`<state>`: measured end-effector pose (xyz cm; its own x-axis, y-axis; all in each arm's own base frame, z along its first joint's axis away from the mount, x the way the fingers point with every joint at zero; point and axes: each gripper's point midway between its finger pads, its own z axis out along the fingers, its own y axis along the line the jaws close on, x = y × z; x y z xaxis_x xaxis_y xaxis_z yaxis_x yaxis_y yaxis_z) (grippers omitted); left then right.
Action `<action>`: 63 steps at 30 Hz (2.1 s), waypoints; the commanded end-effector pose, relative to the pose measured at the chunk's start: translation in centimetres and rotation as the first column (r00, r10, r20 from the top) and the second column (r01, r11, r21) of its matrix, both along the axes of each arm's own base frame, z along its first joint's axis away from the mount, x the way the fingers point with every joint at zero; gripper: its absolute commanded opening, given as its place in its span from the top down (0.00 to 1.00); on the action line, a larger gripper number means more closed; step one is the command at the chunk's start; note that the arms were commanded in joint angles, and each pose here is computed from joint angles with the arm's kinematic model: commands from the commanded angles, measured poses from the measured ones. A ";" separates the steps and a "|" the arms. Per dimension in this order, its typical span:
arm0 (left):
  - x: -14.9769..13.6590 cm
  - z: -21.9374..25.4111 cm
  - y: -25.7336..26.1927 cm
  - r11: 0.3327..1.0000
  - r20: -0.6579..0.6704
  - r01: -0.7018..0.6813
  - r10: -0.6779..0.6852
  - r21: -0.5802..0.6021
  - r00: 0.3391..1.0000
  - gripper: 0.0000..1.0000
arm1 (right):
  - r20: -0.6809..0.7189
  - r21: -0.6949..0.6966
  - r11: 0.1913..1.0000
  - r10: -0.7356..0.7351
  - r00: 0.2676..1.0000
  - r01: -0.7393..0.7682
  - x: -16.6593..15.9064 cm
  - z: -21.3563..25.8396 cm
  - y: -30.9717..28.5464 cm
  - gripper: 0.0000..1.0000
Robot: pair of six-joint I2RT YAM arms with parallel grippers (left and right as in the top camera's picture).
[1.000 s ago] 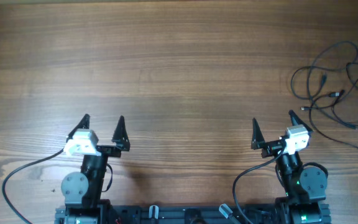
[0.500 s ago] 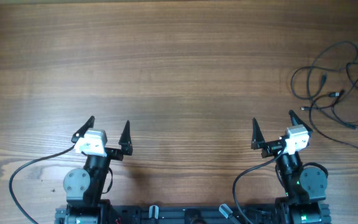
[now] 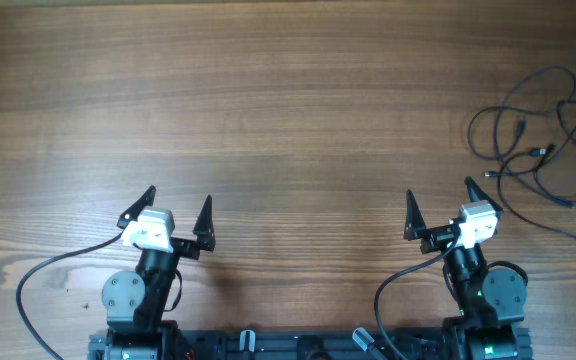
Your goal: Untangle cables
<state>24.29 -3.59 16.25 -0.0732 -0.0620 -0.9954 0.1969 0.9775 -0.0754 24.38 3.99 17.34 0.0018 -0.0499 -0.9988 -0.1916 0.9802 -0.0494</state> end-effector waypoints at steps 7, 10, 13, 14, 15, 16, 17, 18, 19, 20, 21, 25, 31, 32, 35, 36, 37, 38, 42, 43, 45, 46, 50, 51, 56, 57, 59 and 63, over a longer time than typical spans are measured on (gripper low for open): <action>-0.3 -0.2 -1.3 0.997 0.010 0.068 -0.069 0.042 0.998 0.00 | 0.010 0.013 1.000 -0.018 1.000 0.018 0.0 0.3 -0.3 0.00; -0.3 -0.2 -1.4 0.997 0.011 0.071 -0.071 0.043 0.997 0.00 | 0.010 0.013 1.000 -0.018 1.000 0.018 0.0 0.3 -0.3 0.00; -0.4 -0.1 -1.8 0.993 0.019 0.096 -0.098 0.067 0.995 0.00 | 0.010 0.013 1.000 -0.018 1.000 0.018 0.0 0.3 -0.3 0.00; -0.4 -0.1 -1.8 0.993 0.018 0.095 -0.097 0.067 0.995 0.00 | 0.010 0.013 1.000 -0.018 1.000 0.018 0.0 0.3 -0.3 0.00; -0.4 -0.1 -1.8 0.993 0.018 0.095 -0.097 0.067 0.995 0.00 | 0.010 0.013 1.000 -0.018 1.000 0.018 0.0 0.3 -0.3 0.00; -0.4 -0.1 -1.8 0.993 0.018 0.095 -0.097 0.066 0.995 0.00 | 0.010 0.013 1.000 -0.018 1.000 0.018 0.0 0.3 -0.3 0.00; -0.4 -0.1 -1.8 0.993 0.018 0.096 -0.097 0.066 0.995 0.00 | 0.010 0.013 1.000 -0.018 1.000 0.018 0.0 0.2 -0.3 0.00; -0.4 -0.1 -1.8 0.993 0.018 0.095 -0.097 0.063 0.995 0.00 | 0.010 0.013 1.000 -0.018 1.000 0.018 0.0 0.2 -0.3 0.00; -0.4 0.0 -1.8 0.994 0.017 0.094 -0.095 0.048 0.995 0.00 | 0.009 0.013 1.000 -0.018 1.000 0.018 0.0 0.2 -0.3 0.00; -0.4 0.0 -1.7 0.995 0.017 0.093 -0.094 0.048 0.995 0.00 | 0.010 0.013 1.000 -0.018 1.000 0.018 0.0 0.2 -0.3 0.00; -0.4 -0.1 -1.7 0.995 0.017 0.093 -0.094 0.048 0.995 0.00 | 0.010 0.012 1.000 -0.018 1.000 0.018 0.0 0.3 -0.3 0.00; -0.4 0.0 -1.8 0.994 0.017 0.093 -0.094 0.048 0.995 0.00 | 0.010 0.013 1.000 -0.018 1.000 0.018 0.0 0.3 -0.3 0.00; -0.4 0.0 -1.7 0.995 0.017 0.093 -0.094 0.048 0.995 0.00 | 0.010 0.013 1.000 -0.018 1.000 0.018 0.0 0.3 -0.3 0.00; -0.4 0.0 -1.7 0.995 0.017 0.093 -0.094 0.048 0.995 0.00 | 0.010 0.013 1.000 -0.018 1.000 0.018 0.0 0.2 -0.3 0.00; -0.4 0.0 -1.8 0.994 0.017 0.093 -0.094 0.048 0.995 0.00 | 0.010 0.013 1.000 -0.018 1.000 0.018 0.0 0.3 -0.3 0.00; -0.4 0.0 -1.8 0.994 0.017 0.093 -0.094 0.048 0.995 0.00 | 0.009 0.013 1.000 -0.018 1.000 0.018 0.0 0.2 -0.3 0.00; -0.4 0.0 -1.8 0.994 0.017 0.093 -0.094 0.048 0.995 0.00 | 0.010 0.013 1.000 -0.018 1.000 0.018 0.0 0.3 -0.3 0.00; -0.4 0.0 -1.8 0.994 0.017 0.093 -0.094 0.048 0.995 0.00 | 0.010 0.012 1.000 -0.018 1.000 0.018 0.0 0.3 -0.3 0.00; -0.4 0.0 -1.8 0.994 0.017 0.093 -0.094 0.048 0.995 0.00 | 0.010 0.013 1.000 -0.018 1.000 0.018 0.0 0.3 -0.3 0.00; -0.4 0.0 -1.8 0.994 0.017 0.093 -0.094 0.048 0.995 0.00 | 0.010 0.013 1.000 -0.018 1.000 0.018 0.0 0.3 -0.3 0.00; -0.4 0.0 -1.8 0.994 0.017 0.093 -0.094 0.048 0.995 0.00 | 0.010 0.013 1.000 -0.018 1.000 0.018 0.0 0.3 -0.3 0.00; -0.4 0.0 -1.8 0.994 0.017 0.093 -0.094 0.048 0.995 0.00 | 0.010 0.013 1.000 -0.018 1.000 0.018 0.0 0.3 -0.3 0.00; -0.4 0.0 -1.8 0.994 0.017 0.093 -0.094 0.048 0.995 0.00 | 0.010 0.013 1.000 -0.018 1.000 0.018 0.0 0.3 -0.3 0.00; -0.4 0.0 -1.8 0.994 0.017 0.093 -0.094 0.048 0.995 0.00 | 0.010 0.013 1.000 -0.018 1.000 0.018 0.0 0.3 -0.3 0.00; -0.4 0.0 -1.8 0.994 0.017 0.093 -0.094 0.048 0.995 0.00 | 0.010 0.013 1.000 -0.018 1.000 0.018 0.0 0.3 -0.3 0.00; -0.4 0.0 -1.8 0.994 0.017 0.093 -0.094 0.048 0.995 0.00 | 0.009 0.013 1.000 -0.018 1.000 0.018 0.0 0.2 -0.3 0.00; -0.4 0.0 -1.8 0.994 0.017 0.093 -0.094 0.048 0.995 0.00 | 0.010 0.013 1.000 -0.018 1.000 0.018 0.0 0.3 -0.3 0.00; -0.4 0.0 -1.8 0.994 0.017 0.093 -0.094 0.048 0.995 0.00 | 0.010 0.013 1.000 -0.018 1.000 0.018 0.0 0.3 -0.3 0.00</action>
<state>24.00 -5.00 16.35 -0.0612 -0.0139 -0.9980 0.2702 0.9623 -0.0300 24.38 3.99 17.34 0.0018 -0.0499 -0.9988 -0.1916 0.9802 -0.0494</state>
